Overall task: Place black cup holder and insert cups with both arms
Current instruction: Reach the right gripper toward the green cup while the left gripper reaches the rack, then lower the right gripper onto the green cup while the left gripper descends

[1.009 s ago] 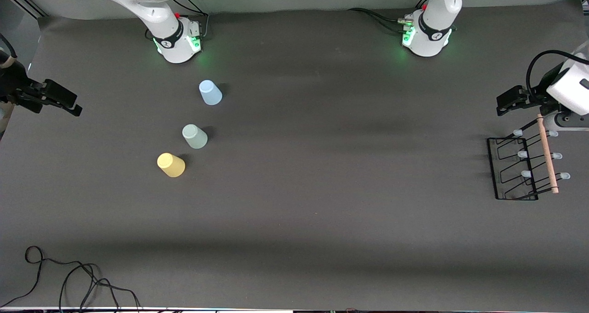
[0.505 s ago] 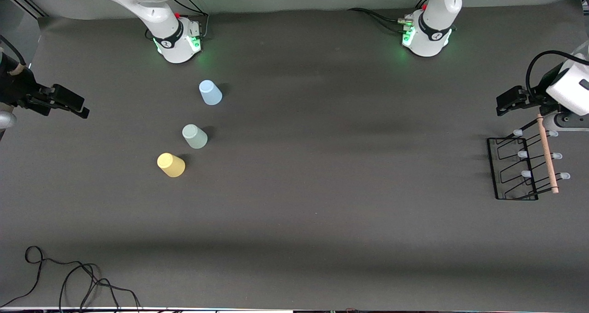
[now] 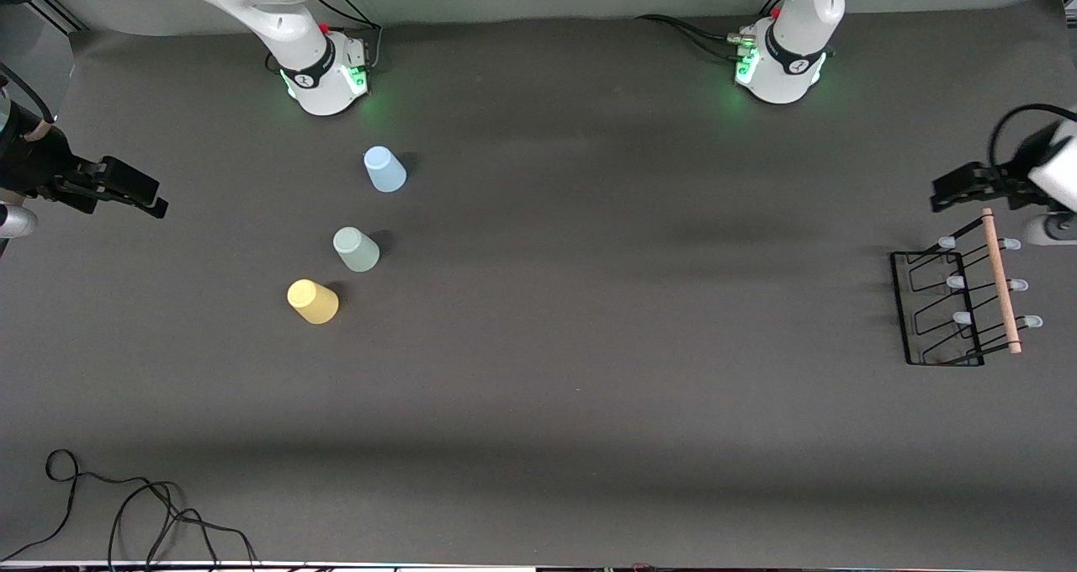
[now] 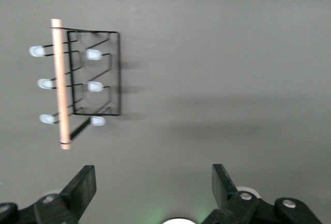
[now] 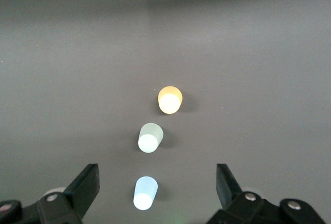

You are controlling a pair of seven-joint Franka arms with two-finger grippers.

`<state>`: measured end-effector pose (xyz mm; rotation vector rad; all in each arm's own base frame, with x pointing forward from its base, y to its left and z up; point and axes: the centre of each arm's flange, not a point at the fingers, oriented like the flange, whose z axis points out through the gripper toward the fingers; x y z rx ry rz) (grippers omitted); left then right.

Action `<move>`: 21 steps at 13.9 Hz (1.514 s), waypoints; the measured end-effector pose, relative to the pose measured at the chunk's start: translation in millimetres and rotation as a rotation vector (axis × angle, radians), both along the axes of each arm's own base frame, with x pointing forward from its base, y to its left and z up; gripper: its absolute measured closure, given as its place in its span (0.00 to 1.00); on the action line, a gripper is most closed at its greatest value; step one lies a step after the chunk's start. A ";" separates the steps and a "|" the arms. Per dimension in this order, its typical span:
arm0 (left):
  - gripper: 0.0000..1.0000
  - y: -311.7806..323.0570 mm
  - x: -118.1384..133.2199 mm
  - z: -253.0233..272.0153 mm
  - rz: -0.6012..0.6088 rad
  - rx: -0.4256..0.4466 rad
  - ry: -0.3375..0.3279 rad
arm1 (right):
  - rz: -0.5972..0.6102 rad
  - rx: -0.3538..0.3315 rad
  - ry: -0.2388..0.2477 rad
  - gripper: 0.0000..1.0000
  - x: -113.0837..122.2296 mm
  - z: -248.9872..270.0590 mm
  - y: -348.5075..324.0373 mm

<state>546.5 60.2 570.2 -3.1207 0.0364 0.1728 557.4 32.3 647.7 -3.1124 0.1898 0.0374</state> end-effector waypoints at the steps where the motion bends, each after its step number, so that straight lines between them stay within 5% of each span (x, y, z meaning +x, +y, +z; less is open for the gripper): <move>1: 0.00 37.3 -4.0 -8.1 -0.019 -0.007 -0.006 | 0.001 0.000 0.005 0.00 1.3 -2.5 0.2; 6: 0.00 194.8 -51.6 -41.6 -0.084 -0.025 -0.051 | 0.003 0.001 0.018 0.00 4.7 -9.2 1.1; 11: 0.00 182.6 -50.4 -85.5 -0.118 -0.021 -0.065 | 0.015 0.001 0.019 0.00 4.2 -9.6 8.2; 16: 0.00 175.1 -57.4 -185.1 -0.121 -0.008 -0.122 | 0.045 -0.002 0.069 0.00 5.9 -35.8 25.0; 21: 0.00 172.2 -52.6 -238.4 -0.128 -0.023 -0.098 | 0.098 0.000 0.072 0.00 16.4 -61.5 57.2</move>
